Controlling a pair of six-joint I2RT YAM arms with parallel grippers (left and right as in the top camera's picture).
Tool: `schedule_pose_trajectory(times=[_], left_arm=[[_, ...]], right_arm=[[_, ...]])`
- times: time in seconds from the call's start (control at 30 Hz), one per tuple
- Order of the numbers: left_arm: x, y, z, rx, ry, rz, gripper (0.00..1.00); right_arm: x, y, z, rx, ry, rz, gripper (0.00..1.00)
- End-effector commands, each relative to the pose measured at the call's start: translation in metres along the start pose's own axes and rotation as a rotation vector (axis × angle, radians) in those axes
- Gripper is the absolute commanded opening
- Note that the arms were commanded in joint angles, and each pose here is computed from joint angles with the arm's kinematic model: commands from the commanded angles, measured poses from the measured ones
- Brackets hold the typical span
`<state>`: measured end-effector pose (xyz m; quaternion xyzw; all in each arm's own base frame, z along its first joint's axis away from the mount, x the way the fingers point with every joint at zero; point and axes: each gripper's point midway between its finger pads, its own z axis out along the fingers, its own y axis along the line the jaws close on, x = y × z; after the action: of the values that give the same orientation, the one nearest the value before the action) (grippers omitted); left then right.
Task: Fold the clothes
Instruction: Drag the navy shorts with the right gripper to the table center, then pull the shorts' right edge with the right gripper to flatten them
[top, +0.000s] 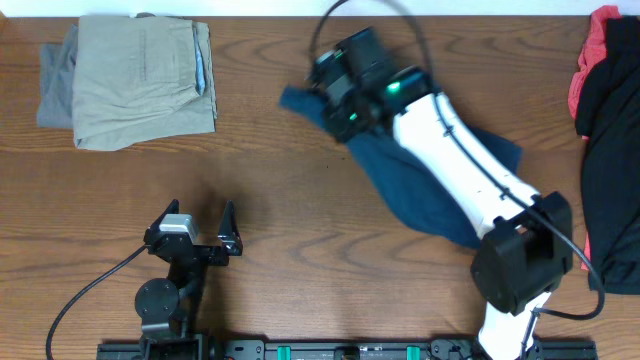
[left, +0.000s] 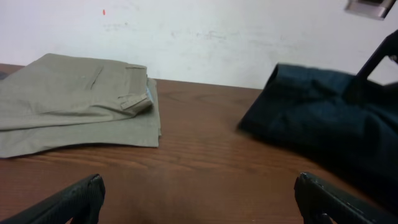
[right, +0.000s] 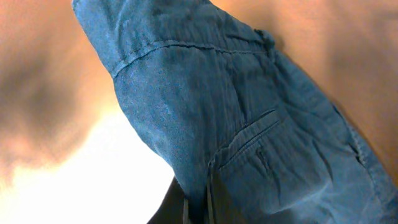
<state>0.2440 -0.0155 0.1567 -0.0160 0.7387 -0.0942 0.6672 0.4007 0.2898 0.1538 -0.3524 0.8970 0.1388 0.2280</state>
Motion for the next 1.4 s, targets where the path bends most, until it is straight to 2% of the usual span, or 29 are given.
schedule_pose_trajectory(times=[0.0,0.07,0.1,0.13,0.17,0.2,0.4,0.53,0.7,0.83,1.0,1.13,1.37], left_arm=[[0.016,-0.001,0.001,0.01,0.047,-0.005,0.98],[0.016,-0.001,0.001,0.01,0.047,-0.005,0.98],[0.016,-0.001,0.001,0.01,0.047,-0.005,0.98],[0.016,-0.001,0.001,0.01,0.047,-0.005,0.98],[0.016,-0.001,0.001,0.01,0.047,-0.005,0.98],[0.016,-0.001,0.001,0.01,0.047,-0.005,0.98],[0.016,-0.001,0.001,0.01,0.047,-0.005,0.98],[0.016,-0.001,0.001,0.01,0.047,-0.005,0.98],[0.016,-0.001,0.001,0.01,0.047,-0.005,0.98],[0.016,-0.001,0.001,0.01,0.047,-0.005,0.98],[0.016,-0.001,0.001,0.01,0.047,-0.005,0.98],[0.016,-0.001,0.001,0.01,0.047,-0.005,0.98],[0.016,-0.001,0.001,0.01,0.047,-0.005,0.98]], right_arm=[[0.002,0.028,-0.001,-0.061,0.017,-0.095,0.01],[0.008,0.045,-0.001,-0.114,0.04,-0.106,0.01],[0.011,0.05,-0.001,-0.125,0.051,-0.109,0.06],[0.014,0.053,-0.001,-0.128,0.063,-0.107,0.18],[0.016,0.054,-0.001,-0.13,0.074,-0.105,0.55],[0.019,0.054,-0.002,-0.129,0.084,-0.095,0.98],[0.024,0.039,-0.03,-0.103,0.096,0.08,0.99],[0.031,-0.012,-0.078,0.064,0.061,0.297,0.99],[0.09,-0.108,-0.159,0.409,0.072,0.651,0.99],[0.147,-0.15,-0.193,0.492,0.159,0.853,0.99],[0.209,-0.17,-0.189,0.459,0.281,1.046,0.99],[0.252,-0.177,-0.161,0.437,0.345,1.136,0.99],[0.29,-0.171,-0.111,0.362,0.362,1.192,0.96]])
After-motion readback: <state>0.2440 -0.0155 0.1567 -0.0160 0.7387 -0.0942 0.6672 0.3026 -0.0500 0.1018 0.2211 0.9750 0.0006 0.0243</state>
